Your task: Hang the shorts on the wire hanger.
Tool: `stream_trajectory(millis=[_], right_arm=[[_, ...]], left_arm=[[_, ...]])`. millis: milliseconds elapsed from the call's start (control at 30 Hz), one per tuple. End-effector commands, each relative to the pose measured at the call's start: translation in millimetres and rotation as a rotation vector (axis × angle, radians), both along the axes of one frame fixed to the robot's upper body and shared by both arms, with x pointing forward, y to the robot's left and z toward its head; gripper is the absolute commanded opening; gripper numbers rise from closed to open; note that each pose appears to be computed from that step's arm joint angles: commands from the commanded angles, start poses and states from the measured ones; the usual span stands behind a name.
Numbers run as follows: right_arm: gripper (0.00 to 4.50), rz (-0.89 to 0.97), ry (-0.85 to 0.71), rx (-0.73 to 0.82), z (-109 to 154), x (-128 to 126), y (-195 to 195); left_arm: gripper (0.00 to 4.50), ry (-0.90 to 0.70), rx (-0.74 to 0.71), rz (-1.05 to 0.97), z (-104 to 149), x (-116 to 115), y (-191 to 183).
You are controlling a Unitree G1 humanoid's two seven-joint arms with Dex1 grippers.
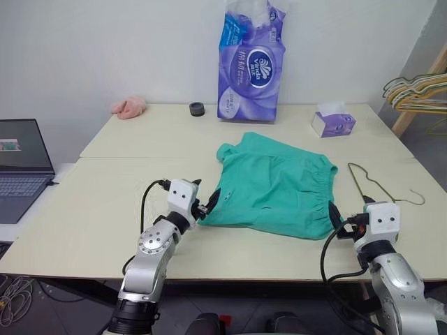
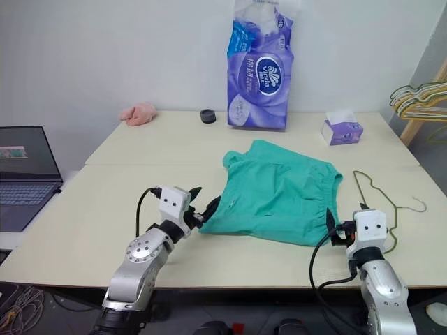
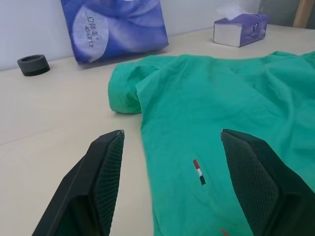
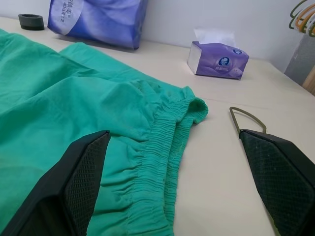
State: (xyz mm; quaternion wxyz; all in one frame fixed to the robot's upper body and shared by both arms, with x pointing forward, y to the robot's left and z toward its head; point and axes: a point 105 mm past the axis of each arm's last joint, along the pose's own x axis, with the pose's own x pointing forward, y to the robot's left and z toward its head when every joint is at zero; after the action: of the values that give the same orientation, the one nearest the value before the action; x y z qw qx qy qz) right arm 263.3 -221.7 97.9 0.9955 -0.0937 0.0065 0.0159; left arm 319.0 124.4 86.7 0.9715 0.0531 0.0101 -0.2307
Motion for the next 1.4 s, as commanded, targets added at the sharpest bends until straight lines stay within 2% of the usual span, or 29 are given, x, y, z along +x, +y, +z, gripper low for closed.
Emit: stream_trajectory(millis=[33, 533, 800, 900, 967, 1100, 1200, 1400], right_arm=[[4.48, -0.001, -0.049, -0.012, 9, 1, -2], [4.48, 0.025, -0.055, -0.027, 5, 1, -2], [4.48, 0.027, -0.061, -0.028, 6, -1, -2], [4.50, 0.031, -0.061, -0.023, 6, -3, 0], [4.50, 0.049, -0.059, -0.018, 6, -3, 3], [4.50, 0.212, -0.039, -0.015, 7, -7, 25], [4.50, 0.460, 0.006, -0.074, 9, -18, 55], [4.50, 0.802, 0.106, -0.211, 8, -41, 83]], left_arm=[[3.32, -0.056, -0.022, -0.021, 17, 0, -5], [3.32, -0.035, -0.018, -0.029, 15, 0, -6], [3.32, -0.020, -0.059, -0.122, 16, -4, -12], [3.88, -0.015, -0.093, -0.171, 19, -8, -14], [4.46, -0.012, -0.085, -0.211, 20, -11, -16], [4.49, 0.024, -0.018, -0.324, 16, -17, -16], [4.49, 0.039, 0.117, -0.439, 12, -19, -8], [4.49, 0.085, 0.313, -0.589, 1, -9, 3]])
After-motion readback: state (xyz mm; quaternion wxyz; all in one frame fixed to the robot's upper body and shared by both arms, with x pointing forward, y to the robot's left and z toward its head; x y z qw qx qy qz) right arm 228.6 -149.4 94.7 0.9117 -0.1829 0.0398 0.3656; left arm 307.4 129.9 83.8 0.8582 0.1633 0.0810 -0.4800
